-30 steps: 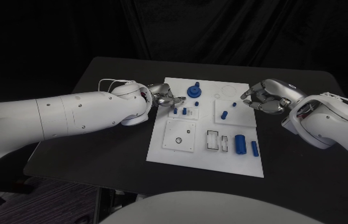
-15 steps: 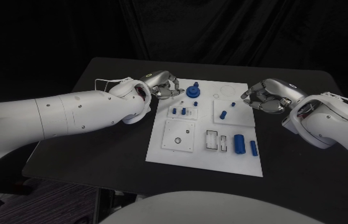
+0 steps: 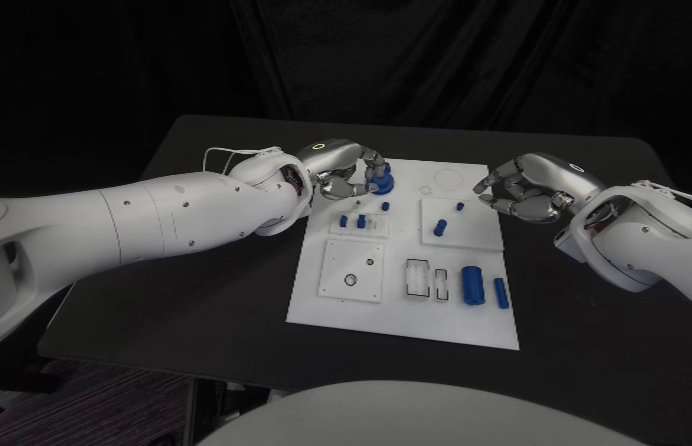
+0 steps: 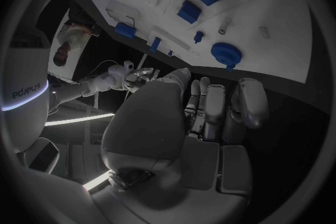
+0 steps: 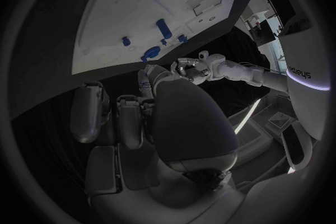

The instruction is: Assemble the parts on the task board

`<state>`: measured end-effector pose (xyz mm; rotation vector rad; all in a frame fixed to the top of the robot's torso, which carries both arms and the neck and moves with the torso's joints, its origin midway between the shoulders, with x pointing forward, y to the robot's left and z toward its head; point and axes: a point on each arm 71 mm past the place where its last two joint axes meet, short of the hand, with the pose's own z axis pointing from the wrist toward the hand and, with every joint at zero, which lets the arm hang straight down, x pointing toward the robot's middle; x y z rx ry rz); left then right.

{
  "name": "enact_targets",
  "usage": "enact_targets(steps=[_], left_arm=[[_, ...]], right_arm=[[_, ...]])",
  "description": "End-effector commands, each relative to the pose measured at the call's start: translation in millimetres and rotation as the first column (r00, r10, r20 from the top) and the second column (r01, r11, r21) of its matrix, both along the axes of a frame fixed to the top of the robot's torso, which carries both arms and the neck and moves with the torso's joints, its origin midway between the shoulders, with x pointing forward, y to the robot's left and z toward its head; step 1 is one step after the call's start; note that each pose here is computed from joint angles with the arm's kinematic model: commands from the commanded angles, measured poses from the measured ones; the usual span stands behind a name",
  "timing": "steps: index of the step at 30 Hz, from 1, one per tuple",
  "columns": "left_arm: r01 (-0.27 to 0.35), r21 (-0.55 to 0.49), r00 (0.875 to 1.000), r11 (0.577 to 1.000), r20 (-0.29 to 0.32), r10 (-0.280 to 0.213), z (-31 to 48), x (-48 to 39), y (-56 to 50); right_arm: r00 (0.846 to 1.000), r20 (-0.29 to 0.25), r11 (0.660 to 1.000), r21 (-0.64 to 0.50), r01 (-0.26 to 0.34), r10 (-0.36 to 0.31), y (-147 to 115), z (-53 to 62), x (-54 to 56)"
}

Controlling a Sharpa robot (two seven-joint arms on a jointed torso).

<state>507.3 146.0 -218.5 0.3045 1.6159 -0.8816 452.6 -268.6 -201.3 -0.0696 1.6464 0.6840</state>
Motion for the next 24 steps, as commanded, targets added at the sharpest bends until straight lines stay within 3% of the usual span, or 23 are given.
enact_targets(steps=[1,11,24], left_arm=[[0.112,0.023,0.993,0.993,-0.035,-0.111,-3.8,-2.6,-8.2],[0.158,0.054,0.985,0.986,-0.073,-0.154,-9.0,6.9,-19.6],[0.210,0.154,0.978,0.966,-0.021,-0.209,-11.8,11.0,-30.2]], right_arm=[[1.000,0.015,1.000,0.007,0.002,-0.002,0.5,0.5,-0.4],[1.000,0.008,1.000,0.004,0.002,-0.002,1.7,-0.1,-0.1],[1.000,0.006,1.000,0.003,0.001,-0.001,3.1,-0.8,0.9]])
